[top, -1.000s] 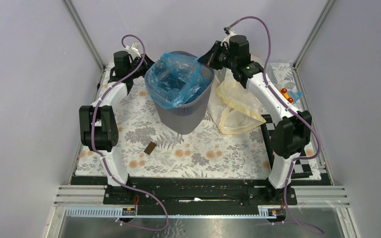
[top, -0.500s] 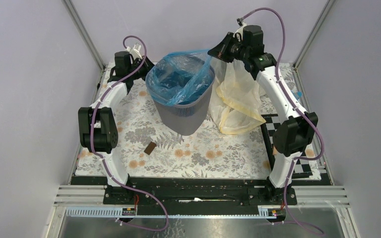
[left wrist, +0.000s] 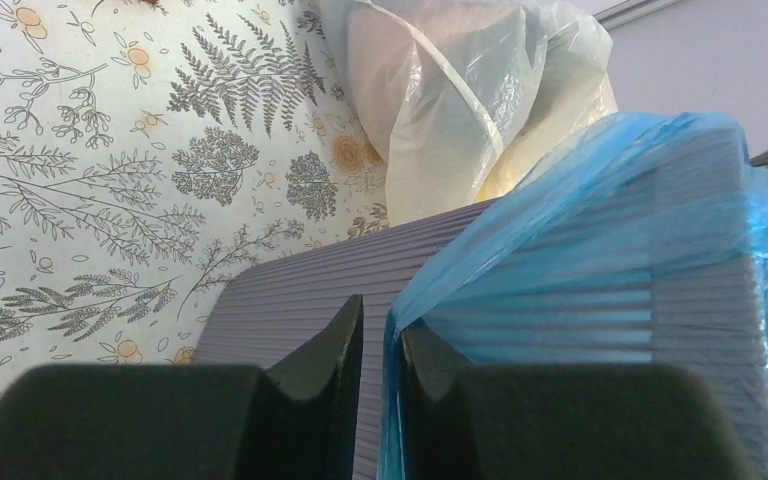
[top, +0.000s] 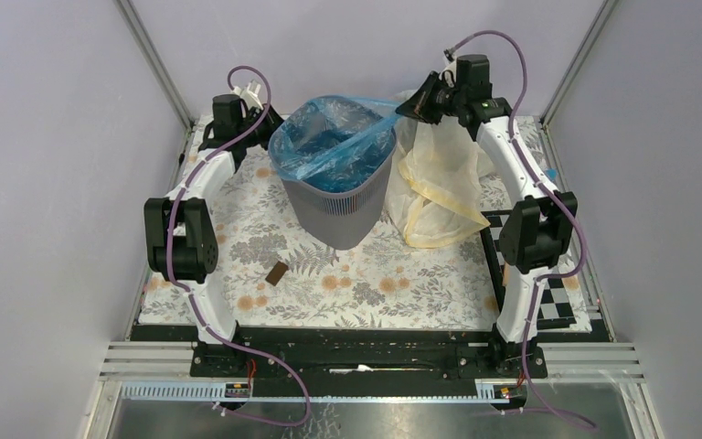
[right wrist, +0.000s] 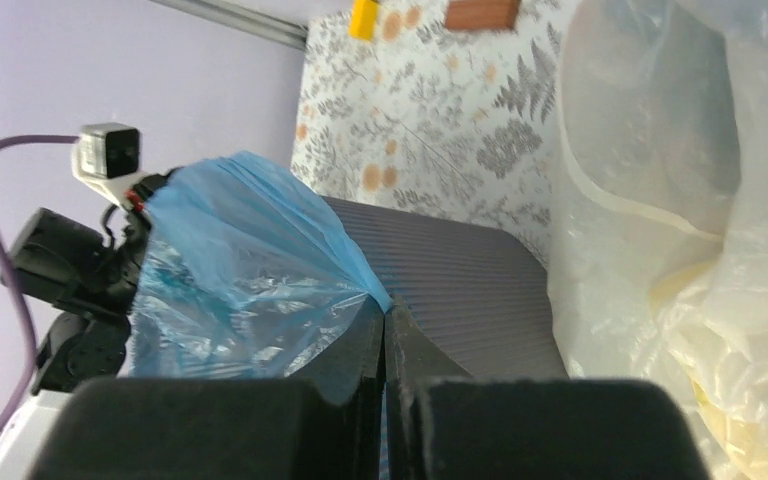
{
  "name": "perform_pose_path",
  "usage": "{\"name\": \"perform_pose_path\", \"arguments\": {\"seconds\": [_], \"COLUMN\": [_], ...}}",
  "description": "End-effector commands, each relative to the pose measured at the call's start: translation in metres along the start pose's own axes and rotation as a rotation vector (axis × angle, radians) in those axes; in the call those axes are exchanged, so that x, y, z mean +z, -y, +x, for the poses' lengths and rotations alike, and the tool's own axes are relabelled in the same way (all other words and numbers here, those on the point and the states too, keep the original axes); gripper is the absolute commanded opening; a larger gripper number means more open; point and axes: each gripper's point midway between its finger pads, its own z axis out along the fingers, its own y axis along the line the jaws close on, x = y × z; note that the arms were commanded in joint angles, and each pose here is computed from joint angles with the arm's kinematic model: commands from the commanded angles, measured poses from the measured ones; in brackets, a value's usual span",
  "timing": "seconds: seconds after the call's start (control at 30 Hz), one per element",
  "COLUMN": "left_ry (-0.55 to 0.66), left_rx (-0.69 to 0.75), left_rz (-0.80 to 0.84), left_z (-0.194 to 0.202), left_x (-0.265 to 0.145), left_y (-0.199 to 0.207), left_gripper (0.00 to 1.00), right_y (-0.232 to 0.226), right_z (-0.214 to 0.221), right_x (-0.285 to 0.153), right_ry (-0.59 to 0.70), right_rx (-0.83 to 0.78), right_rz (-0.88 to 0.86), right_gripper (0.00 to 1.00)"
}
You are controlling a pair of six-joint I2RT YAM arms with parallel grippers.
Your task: Put the trash bags into the trash bin
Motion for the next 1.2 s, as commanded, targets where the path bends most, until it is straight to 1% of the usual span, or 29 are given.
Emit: {"name": "perform_pose_path", "arguments": {"seconds": [0.0,0.1,0.17,0.27,0.43,0.47,0.53,0.67,0.73,0.87,0.93,0.97,1.03,1.17], "left_ry": [0.038,0.032,0.036,0.065,0.123,0.137,0.165,0.213,0.225,0.233,0.228,0.224,0.210,0.196], "left_rx": [0.062,0.048,0.042,0.063,0.084,0.084,0.085,0.086,0.086,0.085,0.082,0.081,0.075,0.068], "left_rz": [0.017,0.013,0.008,-0.007,-0.069,-0.087,-0.125,-0.172,-0.185,-0.197,-0.195,-0.191,-0.188,-0.177], "left_z": [-0.008,-0.004,-0.004,-0.012,-0.032,-0.037,-0.044,-0.054,-0.057,-0.058,-0.056,-0.054,-0.051,-0.047], "left_x": [-0.008,-0.007,-0.008,-0.015,-0.031,-0.035,-0.042,-0.058,-0.063,-0.072,-0.072,-0.071,-0.068,-0.063], "left_y": [0.022,0.021,0.022,0.028,0.036,0.037,0.036,0.038,0.037,0.036,0.034,0.033,0.030,0.026], "left_gripper": [0.19,0.19,0.22,0.30,0.46,0.49,0.55,0.67,0.71,0.72,0.72,0.72,0.71,0.70], "right_y": [0.011,0.011,0.008,-0.002,-0.016,-0.018,-0.016,-0.016,-0.021,-0.032,-0.036,-0.038,-0.042,-0.050], "right_z": [0.021,0.028,0.027,0.015,-0.007,-0.008,-0.009,-0.013,-0.016,-0.017,-0.016,-0.015,-0.012,-0.007], "right_x": [0.005,0.004,0.000,-0.013,-0.041,-0.046,-0.052,-0.063,-0.069,-0.079,-0.085,-0.088,-0.092,-0.101], "right_ry": [-0.094,-0.123,-0.122,-0.083,0.001,0.007,0.015,0.041,0.049,0.052,0.056,0.058,0.056,0.065], "right_rx": [0.007,0.006,-0.005,-0.041,-0.106,-0.115,-0.132,-0.164,-0.172,-0.179,-0.183,-0.184,-0.190,-0.225], "right_rz": [-0.030,-0.047,-0.054,-0.043,0.009,0.017,0.043,0.083,0.083,0.073,0.070,0.069,0.067,0.090], "right_gripper": [0.00,0.00,0.05,0.12,0.14,0.17,0.29,0.40,0.44,0.55,0.63,0.67,0.71,0.85]}}
